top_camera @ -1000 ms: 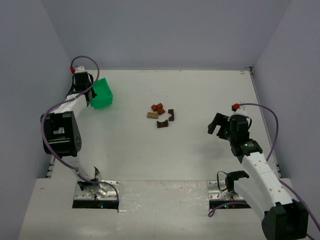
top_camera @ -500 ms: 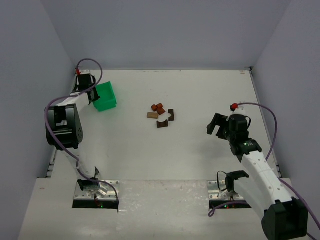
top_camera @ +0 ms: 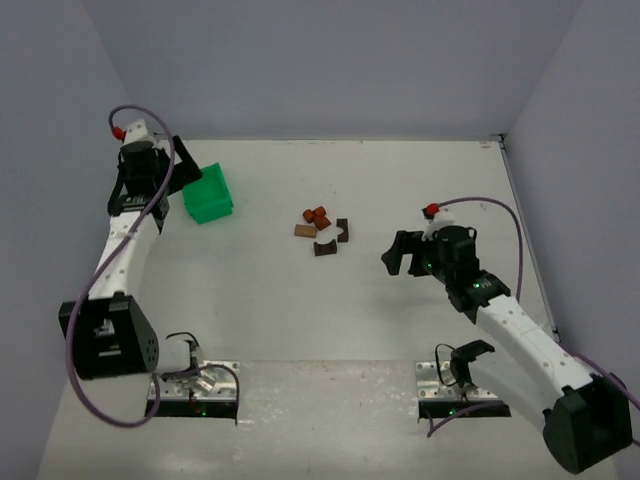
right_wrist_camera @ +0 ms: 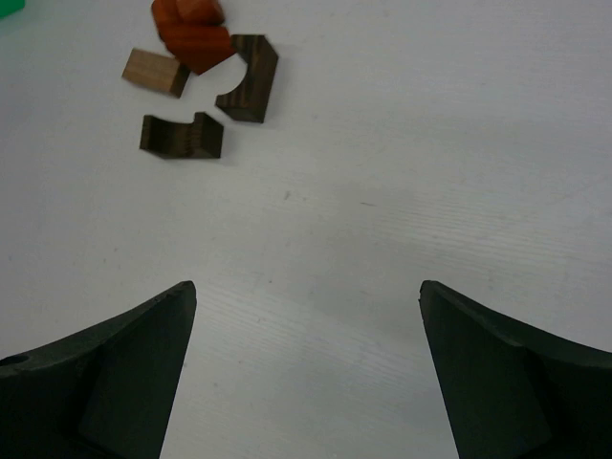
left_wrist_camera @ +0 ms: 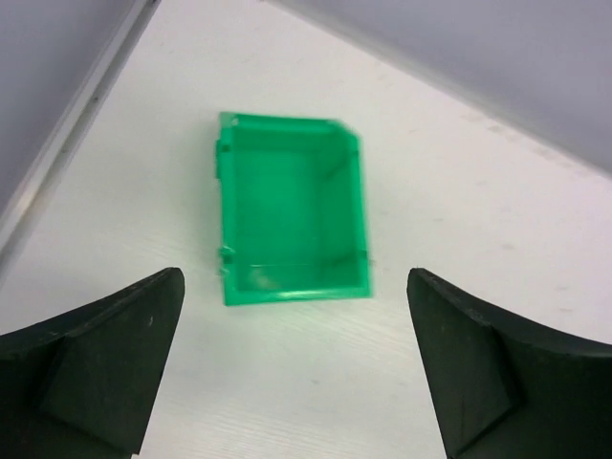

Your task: Build the wood block tower

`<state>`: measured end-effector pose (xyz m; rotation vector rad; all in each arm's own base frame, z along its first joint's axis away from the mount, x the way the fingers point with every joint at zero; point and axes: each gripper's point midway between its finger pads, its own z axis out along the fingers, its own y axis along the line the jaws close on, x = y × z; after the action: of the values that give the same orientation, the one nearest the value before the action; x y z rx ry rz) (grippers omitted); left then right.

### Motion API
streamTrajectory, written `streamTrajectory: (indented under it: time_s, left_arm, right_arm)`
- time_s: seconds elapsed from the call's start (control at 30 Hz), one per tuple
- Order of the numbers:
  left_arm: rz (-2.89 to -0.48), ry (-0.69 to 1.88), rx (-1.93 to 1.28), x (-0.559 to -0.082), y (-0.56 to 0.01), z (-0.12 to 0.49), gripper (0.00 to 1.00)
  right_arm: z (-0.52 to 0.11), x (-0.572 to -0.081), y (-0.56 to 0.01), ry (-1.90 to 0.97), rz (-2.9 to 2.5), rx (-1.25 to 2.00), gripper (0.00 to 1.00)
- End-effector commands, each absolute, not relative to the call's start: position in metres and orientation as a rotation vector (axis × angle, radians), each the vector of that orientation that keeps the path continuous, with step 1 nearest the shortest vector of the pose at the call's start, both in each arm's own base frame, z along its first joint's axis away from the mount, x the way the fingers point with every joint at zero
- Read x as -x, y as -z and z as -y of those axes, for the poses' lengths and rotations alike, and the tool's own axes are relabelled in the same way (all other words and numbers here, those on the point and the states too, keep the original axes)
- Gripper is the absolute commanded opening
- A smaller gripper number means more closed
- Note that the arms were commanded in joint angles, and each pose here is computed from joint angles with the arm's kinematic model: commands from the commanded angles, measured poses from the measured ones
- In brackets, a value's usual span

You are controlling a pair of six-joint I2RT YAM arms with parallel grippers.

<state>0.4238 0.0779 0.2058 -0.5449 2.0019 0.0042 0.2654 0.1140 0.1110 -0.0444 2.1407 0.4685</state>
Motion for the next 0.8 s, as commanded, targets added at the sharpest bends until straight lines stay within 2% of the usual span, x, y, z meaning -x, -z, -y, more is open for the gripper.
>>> streamTrajectory:
  time_s: [0.0, 0.13, 0.37, 0.63, 0.77]
  left_arm:
    - [-1.852, 0.333, 0.575, -0.376, -0.248, -0.018, 1.0]
    - [-1.773, 0.425, 0.5, -0.331, -0.22, 0.017, 1.0]
    - [-1.692, 0.46, 0.476, -0.305, -0.228, 0.022, 1.0]
    - [-1.709, 0.461, 0.546, -0.307, -0.215, 0.018, 1.0]
    - [-1.712, 0.446, 0.573, -0.309, -0.211, 0.015, 1.0]
  right_arm:
    - [-0.161, -0.285, -0.129, -0.456, -2.099, 0.19, 0.97]
    - [-0.192, -0.303, -0.126, -0.401, -2.105, 0.201, 0.93]
    - [-0.241, -0.337, -0.093, -0.184, -2.179, 0.235, 0.84]
    - [-0.271, -0.362, -0.067, -0.094, -2.258, 0.239, 0.58]
    - [-0.274, -0.362, -0.055, -0.052, -2.3, 0.248, 0.48]
